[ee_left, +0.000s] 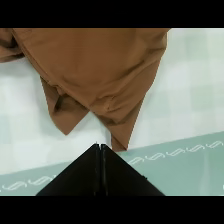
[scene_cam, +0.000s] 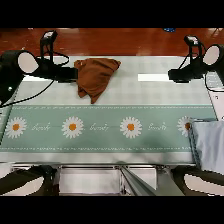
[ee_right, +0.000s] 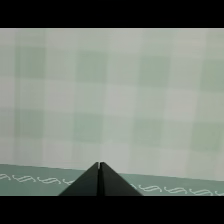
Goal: Fold the shirts.
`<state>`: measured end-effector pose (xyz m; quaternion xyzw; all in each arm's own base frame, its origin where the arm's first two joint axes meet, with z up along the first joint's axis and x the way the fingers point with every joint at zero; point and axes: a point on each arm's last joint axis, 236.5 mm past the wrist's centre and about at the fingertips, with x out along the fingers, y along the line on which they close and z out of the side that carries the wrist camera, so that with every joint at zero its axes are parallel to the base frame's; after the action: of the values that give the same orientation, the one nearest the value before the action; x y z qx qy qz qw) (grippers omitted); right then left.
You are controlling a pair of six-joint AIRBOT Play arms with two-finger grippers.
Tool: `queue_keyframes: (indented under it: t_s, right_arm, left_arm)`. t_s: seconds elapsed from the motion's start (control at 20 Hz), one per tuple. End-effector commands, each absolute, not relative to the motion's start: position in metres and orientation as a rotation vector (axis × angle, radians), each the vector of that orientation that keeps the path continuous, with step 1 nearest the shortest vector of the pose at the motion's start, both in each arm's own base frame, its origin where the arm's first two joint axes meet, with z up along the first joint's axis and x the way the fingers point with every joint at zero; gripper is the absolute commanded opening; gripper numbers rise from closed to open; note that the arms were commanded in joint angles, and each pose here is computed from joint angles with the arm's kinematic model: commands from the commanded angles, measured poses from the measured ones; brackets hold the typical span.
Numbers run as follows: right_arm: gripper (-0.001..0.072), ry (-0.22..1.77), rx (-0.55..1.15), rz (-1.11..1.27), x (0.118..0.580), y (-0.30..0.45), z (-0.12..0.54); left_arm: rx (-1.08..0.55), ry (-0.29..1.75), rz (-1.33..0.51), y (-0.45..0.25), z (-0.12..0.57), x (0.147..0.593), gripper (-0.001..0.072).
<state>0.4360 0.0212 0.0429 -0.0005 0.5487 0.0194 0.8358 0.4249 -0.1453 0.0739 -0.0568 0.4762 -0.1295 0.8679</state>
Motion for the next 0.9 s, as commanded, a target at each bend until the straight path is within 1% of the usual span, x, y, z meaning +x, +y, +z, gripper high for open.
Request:
queue_keyframes:
  t_s: [0.0,0.05,0.1,0.15,0.2,0.3,0.4,0.5,0.65,0.85]
  right_arm:
    - [0.0020,1.129,0.002,0.043,0.443,0.022,0.046]
    - [0.0021,1.095,0.002,0.043,0.450,0.023,0.050]
    - [0.0053,1.056,0.004,0.043,0.458,0.023,0.054]
    - [0.0259,1.029,0.005,0.043,0.464,0.023,0.058]
    - [0.0412,1.012,0.001,0.045,0.467,0.023,0.059]
    - [0.0413,1.013,0.005,0.046,0.467,0.025,0.059]
    - [0.0412,1.036,0.019,0.044,0.462,0.026,0.057]
    - [0.0412,1.056,0.032,0.036,0.458,0.025,0.054]
    - [0.0412,1.065,0.032,0.035,0.456,0.025,0.053]
    - [0.0412,1.065,0.057,0.021,0.457,0.025,0.053]
  left_arm:
    - [-0.143,0.850,-0.269,-0.148,0.094,0.454,0.0023]
    - [-0.158,0.766,-0.267,-0.149,0.107,0.469,0.0090]
    - [-0.169,0.680,-0.265,-0.150,0.120,0.484,0.0294]
    - [-0.150,0.581,-0.272,-0.151,0.133,0.501,0.0505]
    - [-0.107,0.519,-0.281,-0.151,0.140,0.514,0.0507]
    - [0.002,0.498,-0.306,-0.157,0.130,0.538,0.0506]
    - [0.078,0.578,-0.331,-0.163,0.096,0.559,0.0505]
    - [0.088,0.696,-0.342,-0.167,0.058,0.575,0.0504]
    - [0.104,0.890,-0.361,-0.168,0.003,0.584,0.0504]
    - [0.113,1.016,-0.380,-0.173,-0.043,0.586,0.0504]
